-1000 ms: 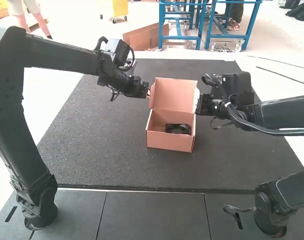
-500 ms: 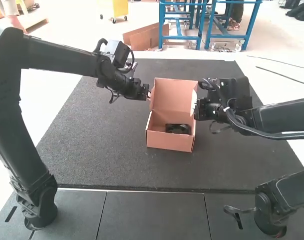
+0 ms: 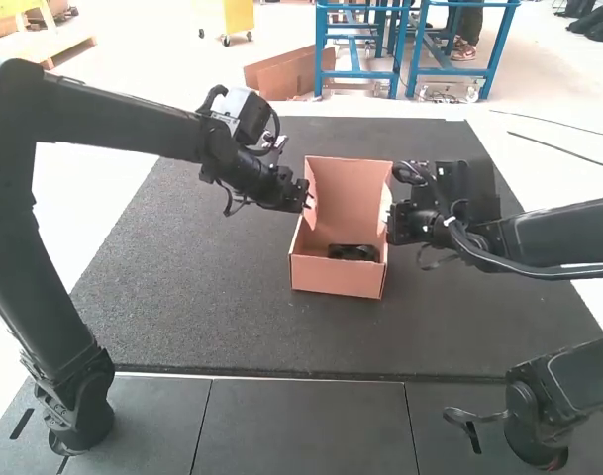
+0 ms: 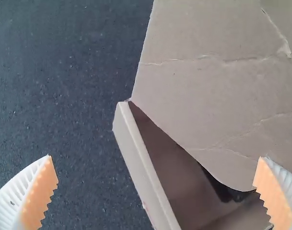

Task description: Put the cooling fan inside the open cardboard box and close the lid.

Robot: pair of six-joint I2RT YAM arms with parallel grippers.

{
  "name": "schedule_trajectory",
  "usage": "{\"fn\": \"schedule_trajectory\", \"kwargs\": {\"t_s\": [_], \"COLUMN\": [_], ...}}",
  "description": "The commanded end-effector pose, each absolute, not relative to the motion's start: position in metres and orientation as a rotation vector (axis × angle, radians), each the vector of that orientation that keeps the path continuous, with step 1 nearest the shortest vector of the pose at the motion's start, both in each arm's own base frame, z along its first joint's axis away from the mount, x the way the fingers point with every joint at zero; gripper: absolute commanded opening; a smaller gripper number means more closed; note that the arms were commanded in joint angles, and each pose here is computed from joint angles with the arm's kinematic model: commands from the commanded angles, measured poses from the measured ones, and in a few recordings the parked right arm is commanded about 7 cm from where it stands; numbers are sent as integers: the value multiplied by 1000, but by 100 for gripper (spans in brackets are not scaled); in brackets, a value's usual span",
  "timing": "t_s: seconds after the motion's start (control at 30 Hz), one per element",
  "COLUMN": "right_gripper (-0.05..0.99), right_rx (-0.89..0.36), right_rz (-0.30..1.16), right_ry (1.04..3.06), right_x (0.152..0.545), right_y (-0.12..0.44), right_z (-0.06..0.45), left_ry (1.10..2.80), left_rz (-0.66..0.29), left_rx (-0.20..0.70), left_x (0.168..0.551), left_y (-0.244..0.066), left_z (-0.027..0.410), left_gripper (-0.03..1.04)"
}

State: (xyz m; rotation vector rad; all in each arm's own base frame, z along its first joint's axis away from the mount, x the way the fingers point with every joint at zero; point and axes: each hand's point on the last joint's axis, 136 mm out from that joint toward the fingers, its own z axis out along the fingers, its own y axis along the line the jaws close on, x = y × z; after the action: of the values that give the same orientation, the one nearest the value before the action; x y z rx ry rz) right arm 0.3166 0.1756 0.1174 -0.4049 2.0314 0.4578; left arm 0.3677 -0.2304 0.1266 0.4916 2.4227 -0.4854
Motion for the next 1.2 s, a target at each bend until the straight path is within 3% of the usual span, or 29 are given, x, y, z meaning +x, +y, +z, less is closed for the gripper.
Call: {"fn": "schedule_trajectory", "kwargs": {"t_s": [0.0,0.33,1.07,1.1,1.17], "right_gripper": [-2,-2,-2,1,28], "right_rx": [-461,-547,-574,-569,-536], "right_rz": [490,514,486,482,474], "right_ry": [2008,2002,2117,2118,2119], "right_x": [305,293,275,276,283], "right_y": [183,190,181,180,179], "right_z": [120,115,82,83,90], "left_ry": [2386,2381,2411,2418,2417], "left_rz": [-526,-527,-513,-511,-505], "left_rx": [506,508,522,523,526], "left_x": [359,349,332,330,328], "left_y": [-235,-230,-220,-219,-216], "left_z": [142,141,133,133,137], "left_gripper": [97,97,97,97,97]}}
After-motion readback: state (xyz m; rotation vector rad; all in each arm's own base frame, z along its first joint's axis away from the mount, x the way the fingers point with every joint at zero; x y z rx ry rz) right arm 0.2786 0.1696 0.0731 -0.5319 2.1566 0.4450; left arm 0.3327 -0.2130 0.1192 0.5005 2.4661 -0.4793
